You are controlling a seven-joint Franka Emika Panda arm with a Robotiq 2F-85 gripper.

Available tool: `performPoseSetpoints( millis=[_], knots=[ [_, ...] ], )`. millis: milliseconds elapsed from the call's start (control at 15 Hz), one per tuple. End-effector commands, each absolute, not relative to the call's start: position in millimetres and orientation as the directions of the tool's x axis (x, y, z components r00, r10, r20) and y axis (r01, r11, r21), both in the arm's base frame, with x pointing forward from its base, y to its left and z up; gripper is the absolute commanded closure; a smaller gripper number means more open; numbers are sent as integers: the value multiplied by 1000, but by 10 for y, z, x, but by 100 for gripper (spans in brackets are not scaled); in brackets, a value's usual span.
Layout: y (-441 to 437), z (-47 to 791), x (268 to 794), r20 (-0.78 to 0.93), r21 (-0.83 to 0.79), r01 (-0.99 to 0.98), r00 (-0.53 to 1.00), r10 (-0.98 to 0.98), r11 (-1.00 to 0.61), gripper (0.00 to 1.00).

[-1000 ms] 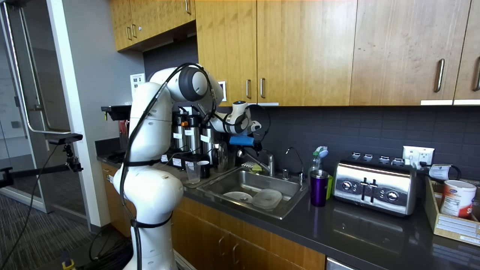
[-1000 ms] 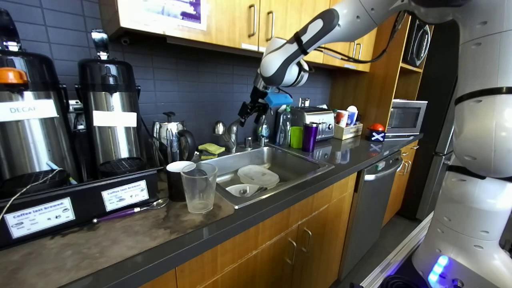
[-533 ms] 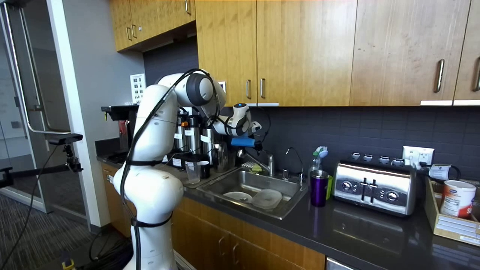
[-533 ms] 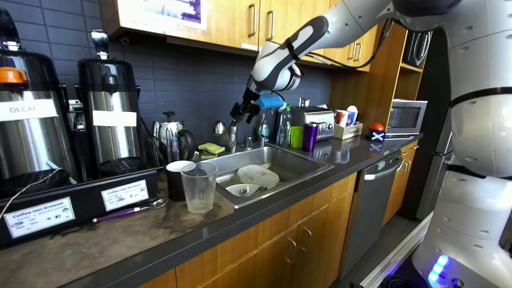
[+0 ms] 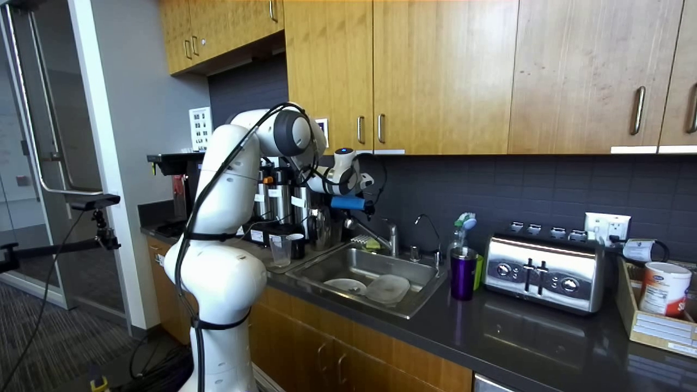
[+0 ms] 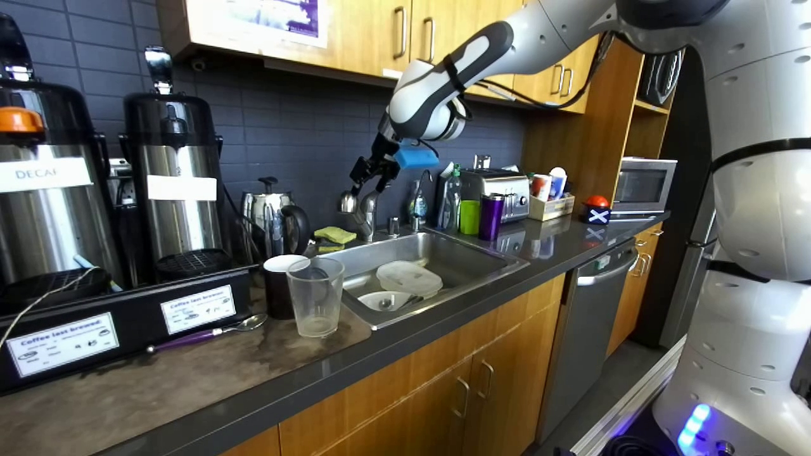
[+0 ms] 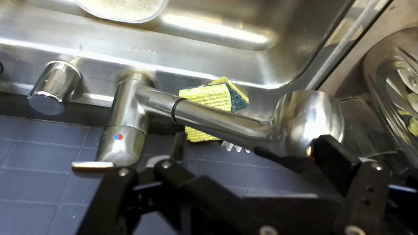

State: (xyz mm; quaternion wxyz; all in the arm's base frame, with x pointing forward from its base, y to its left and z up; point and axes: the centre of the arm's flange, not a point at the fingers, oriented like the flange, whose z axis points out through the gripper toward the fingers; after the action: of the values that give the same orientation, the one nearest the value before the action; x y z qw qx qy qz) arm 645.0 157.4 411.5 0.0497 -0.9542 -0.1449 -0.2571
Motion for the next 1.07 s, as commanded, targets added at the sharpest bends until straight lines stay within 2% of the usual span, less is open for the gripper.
performPoseSetpoints(
  millis=[0, 1000],
  knots=[
    [1660, 4174, 6512, 503, -55, 296, 833, 230, -954, 0],
    [1932, 3808, 6570, 451, -76, 349, 847, 280, -934, 0]
  ],
)
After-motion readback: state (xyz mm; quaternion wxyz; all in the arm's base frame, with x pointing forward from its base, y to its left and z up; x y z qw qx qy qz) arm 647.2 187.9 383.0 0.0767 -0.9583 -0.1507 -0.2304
